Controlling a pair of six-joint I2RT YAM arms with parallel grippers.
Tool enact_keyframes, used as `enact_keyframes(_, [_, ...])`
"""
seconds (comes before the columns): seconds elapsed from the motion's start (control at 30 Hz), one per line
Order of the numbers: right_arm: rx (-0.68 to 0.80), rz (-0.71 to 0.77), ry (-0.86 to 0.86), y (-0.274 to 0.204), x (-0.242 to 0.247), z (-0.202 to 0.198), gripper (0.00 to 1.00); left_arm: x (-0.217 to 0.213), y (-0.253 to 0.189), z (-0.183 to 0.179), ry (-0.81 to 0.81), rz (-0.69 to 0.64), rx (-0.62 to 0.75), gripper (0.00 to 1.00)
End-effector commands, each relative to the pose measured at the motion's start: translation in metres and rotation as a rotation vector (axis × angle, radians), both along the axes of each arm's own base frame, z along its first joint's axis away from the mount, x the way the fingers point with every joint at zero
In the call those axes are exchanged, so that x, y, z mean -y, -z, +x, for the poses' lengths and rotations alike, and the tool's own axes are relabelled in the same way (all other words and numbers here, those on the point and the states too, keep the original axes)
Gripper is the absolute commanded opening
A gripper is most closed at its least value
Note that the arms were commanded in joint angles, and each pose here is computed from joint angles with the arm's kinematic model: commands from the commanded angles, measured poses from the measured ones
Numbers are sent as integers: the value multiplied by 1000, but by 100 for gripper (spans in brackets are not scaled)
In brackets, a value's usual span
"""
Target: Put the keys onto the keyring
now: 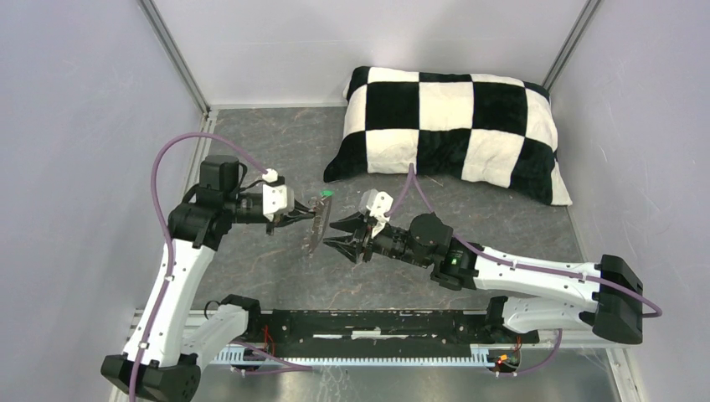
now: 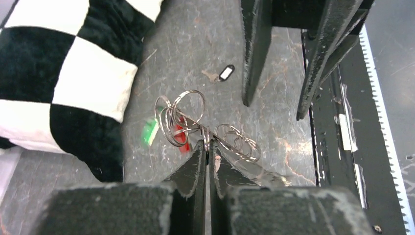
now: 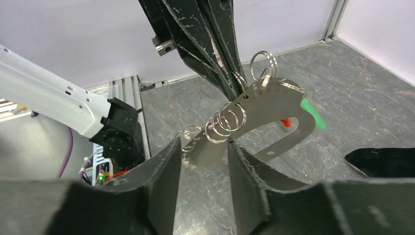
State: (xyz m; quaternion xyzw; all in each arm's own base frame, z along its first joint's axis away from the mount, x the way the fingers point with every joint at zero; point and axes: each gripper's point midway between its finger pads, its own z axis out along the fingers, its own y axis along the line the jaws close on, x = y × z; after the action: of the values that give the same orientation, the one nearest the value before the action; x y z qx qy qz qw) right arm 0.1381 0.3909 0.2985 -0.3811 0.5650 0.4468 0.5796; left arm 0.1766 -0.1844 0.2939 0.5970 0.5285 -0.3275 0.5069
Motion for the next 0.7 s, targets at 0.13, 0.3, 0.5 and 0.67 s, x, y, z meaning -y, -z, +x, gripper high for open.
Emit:
enact_keyframes(0.13, [75, 53, 20, -44, 1, 5, 52, 0, -17, -31, 52, -7, 122, 2])
enact_keyframes(0.3, [114, 77, -34, -69, -2, -3, 49, 0, -15, -59, 121, -21, 118, 2])
enact_keyframes(0.5, [78, 116, -125, -74, -8, -19, 42, -2, -8, -71, 145, -22, 132, 2])
enact_keyframes(0.67, [65, 109, -101, -67, -7, -16, 40, 0, -11, -76, 175, -43, 147, 2])
